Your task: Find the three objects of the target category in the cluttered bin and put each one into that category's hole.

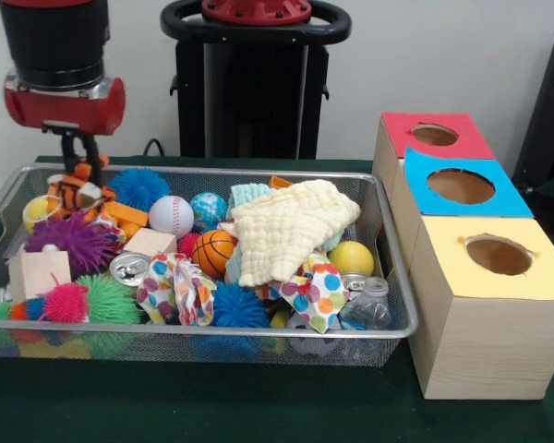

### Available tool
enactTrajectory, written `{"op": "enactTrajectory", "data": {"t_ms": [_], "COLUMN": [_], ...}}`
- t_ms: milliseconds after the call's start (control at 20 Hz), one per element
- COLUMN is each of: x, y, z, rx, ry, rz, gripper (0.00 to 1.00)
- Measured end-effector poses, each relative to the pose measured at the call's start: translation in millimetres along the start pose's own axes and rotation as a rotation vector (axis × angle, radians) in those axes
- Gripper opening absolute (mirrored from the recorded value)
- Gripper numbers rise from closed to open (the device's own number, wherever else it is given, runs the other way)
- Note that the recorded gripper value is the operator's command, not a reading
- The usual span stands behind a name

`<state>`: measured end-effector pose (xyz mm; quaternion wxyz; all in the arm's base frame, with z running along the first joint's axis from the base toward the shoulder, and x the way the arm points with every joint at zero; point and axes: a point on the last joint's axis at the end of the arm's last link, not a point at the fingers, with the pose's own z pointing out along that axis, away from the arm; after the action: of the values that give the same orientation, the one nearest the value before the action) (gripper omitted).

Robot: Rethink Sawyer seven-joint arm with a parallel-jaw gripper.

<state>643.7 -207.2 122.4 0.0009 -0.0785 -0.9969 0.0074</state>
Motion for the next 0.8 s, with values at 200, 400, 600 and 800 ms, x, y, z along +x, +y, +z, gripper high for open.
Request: {"op": "enactTrajectory", "data": {"t_ms": [200, 400, 600, 800], "x": [4.2, 13.7, 28.3, 40.7], "y": [38.8, 78.4, 120.9, 153.1], "z": [-12.2, -21.8, -28.9, -32.5], "rx": [-0.03, -0.055, -0.078, -0.095], "ry": [0.012, 0.03, 0.056, 0.079], "rz": [-0.023, -0.053, -0.093, -0.124], "gripper": [0.0, 0.0, 0.0, 0.0]}}
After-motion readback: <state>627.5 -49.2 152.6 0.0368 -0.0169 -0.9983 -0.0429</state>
